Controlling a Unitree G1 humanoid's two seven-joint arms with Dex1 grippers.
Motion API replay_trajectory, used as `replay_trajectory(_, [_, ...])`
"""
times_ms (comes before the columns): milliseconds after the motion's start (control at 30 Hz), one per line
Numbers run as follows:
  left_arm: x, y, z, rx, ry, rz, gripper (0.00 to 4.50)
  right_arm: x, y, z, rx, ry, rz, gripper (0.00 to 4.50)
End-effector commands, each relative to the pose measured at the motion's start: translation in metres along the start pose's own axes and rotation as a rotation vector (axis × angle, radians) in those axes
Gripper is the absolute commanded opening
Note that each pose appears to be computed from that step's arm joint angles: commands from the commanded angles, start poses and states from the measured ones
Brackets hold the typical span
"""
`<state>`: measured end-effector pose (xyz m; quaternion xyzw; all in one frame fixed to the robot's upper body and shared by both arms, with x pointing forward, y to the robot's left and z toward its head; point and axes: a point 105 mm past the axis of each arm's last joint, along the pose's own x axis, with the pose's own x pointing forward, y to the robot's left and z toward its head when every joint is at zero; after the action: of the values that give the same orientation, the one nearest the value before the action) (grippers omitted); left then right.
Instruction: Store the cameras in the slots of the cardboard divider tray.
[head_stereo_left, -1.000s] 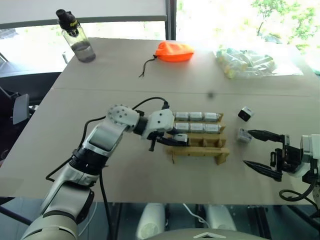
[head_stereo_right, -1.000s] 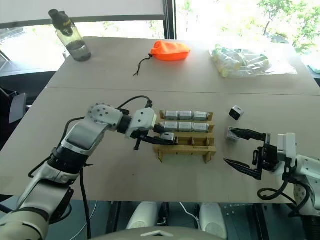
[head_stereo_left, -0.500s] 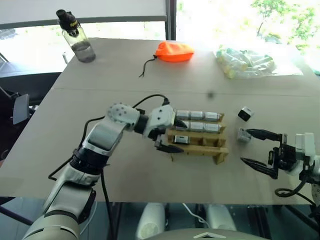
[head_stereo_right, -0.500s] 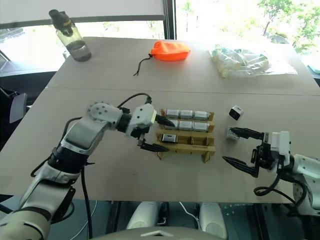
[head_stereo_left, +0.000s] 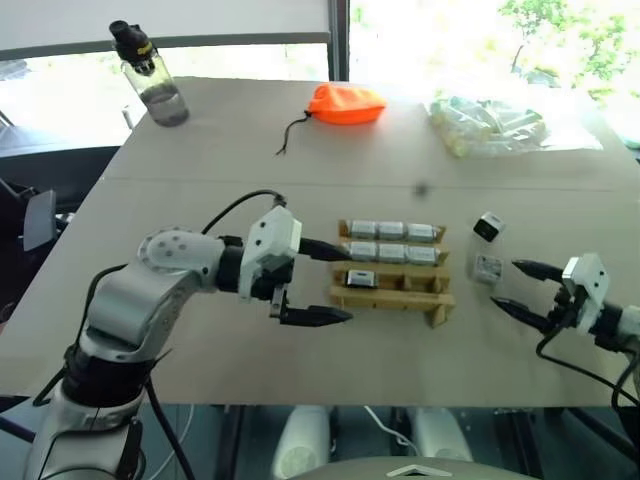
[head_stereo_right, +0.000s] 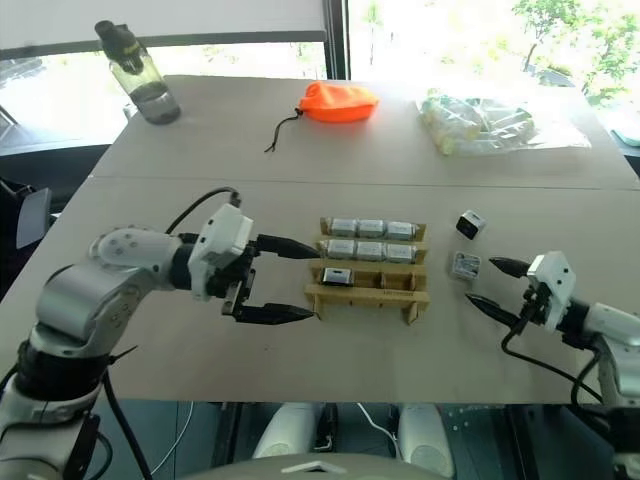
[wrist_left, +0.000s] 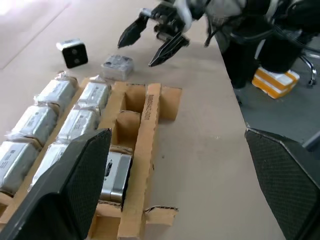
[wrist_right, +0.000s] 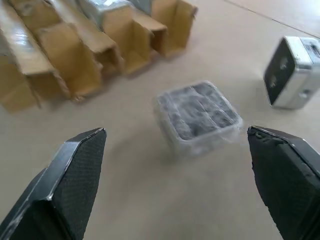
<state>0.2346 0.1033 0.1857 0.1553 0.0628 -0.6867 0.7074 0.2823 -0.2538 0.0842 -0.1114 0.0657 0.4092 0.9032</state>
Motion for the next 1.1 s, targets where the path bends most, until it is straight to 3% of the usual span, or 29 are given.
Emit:
replay_trajectory(33, [-0.004,-0.002,0.007,0.016,-0.009,0.034,4.44,0.004,-0.009,-0.007,-0.021,0.021,0.037,4.5])
replay_trajectory(233, [-0.008,-0.005,0.004,-0.011,0.003,0.073,4.44,0.016,-0.018,-0.017,-0.067,0.084,0.155,4.5])
replay_trajectory(467, [-0.012,-0.011,-0.002,-0.038,0.021,0.099,4.44,0.03,-0.023,-0.01,-0.095,0.082,0.248,4.5])
replay_trajectory(567, [-0.012,-0.01,-0.003,-0.034,0.029,0.107,4.5,0.03,-0.022,-0.009,-0.097,0.083,0.271,3.56])
replay_trajectory(700, [-0.011,-0.01,-0.004,-0.034,0.029,0.108,4.5,0.03,-0.024,-0.006,-0.089,0.065,0.272,1.74])
replay_trajectory(1000, [-0.006,-0.002,-0.005,-0.047,-0.009,0.103,4.5,0.027,-0.018,0.017,-0.18,-0.027,0.302,1.73])
replay_trajectory(1100, [0.007,0.026,-0.004,-0.083,-0.053,0.166,4.5,0.037,-0.004,0.062,-0.397,-0.184,0.301,1.73])
